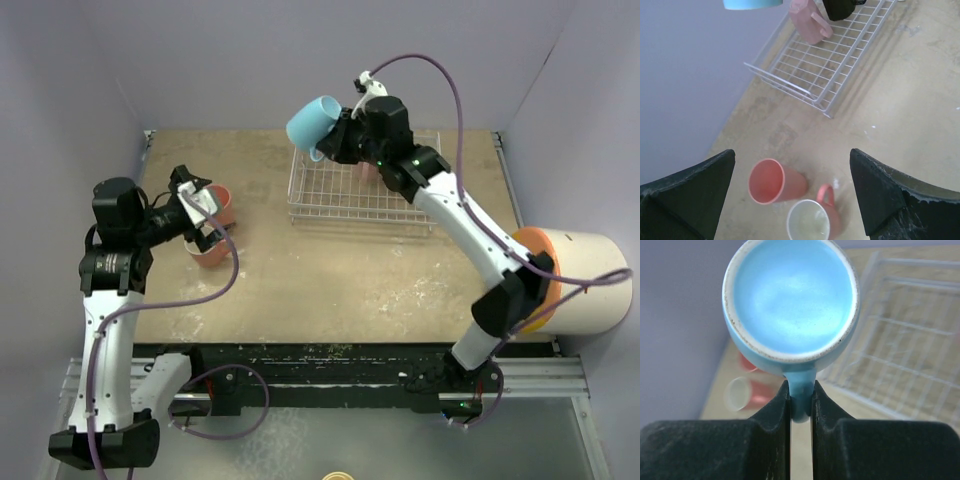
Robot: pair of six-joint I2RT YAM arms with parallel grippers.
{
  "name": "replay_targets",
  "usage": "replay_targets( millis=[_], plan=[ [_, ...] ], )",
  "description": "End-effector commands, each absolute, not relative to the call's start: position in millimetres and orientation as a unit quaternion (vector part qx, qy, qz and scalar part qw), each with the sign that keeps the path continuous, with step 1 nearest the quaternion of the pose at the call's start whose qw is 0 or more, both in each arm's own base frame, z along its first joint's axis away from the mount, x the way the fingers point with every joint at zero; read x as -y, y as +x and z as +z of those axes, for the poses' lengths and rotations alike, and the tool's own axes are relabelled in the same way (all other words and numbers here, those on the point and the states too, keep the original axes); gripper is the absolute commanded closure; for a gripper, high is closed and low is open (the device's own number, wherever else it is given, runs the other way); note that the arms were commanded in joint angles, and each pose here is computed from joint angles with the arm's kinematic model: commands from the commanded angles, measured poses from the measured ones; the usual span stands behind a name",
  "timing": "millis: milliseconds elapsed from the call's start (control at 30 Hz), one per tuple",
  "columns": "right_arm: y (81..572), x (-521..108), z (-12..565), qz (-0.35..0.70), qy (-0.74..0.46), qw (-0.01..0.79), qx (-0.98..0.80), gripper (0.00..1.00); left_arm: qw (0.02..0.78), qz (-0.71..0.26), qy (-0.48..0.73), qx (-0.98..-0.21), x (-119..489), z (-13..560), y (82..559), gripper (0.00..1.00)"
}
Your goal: Unload the cups from the dish rack
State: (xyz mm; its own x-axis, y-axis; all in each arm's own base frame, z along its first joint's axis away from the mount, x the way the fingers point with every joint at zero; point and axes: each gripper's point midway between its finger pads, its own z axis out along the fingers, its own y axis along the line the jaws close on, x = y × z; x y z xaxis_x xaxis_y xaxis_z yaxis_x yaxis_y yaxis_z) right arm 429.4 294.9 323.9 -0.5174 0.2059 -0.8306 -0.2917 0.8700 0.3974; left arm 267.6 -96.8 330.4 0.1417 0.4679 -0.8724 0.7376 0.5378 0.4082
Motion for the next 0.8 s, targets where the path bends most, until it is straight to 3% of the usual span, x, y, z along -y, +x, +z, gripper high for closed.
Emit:
replay_targets(
  millis=[0, 133, 400, 767],
  plan=[
    [349.5, -351.1, 395.6, 0.521, -0.075, 0.427, -0.735, 1.0, 0.677, -0.027, 0.555, -0.482, 110.4, 374.4, 268.2, 0.01],
    [304.6, -362.2, 397.5, 0.622, -0.08, 0.353, -0.694, 1.0, 0.709, 0.033, 0.573, -0.409, 113.1, 402.9, 269.4, 0.01],
    [245.0, -397.0, 407.8, 0.718, -0.101, 0.254, -0.641, 1.0, 0.702, 0.089, 0.645, -0.288, 126.7, 413.9, 242.2, 0.04],
    [214.3, -418.8, 408.2, 0.749, -0.109, 0.21, -0.619, 1.0, 0.653, 0.125, 0.698, -0.266, 123.5, 387.0, 233.8, 0.09]
  ],
)
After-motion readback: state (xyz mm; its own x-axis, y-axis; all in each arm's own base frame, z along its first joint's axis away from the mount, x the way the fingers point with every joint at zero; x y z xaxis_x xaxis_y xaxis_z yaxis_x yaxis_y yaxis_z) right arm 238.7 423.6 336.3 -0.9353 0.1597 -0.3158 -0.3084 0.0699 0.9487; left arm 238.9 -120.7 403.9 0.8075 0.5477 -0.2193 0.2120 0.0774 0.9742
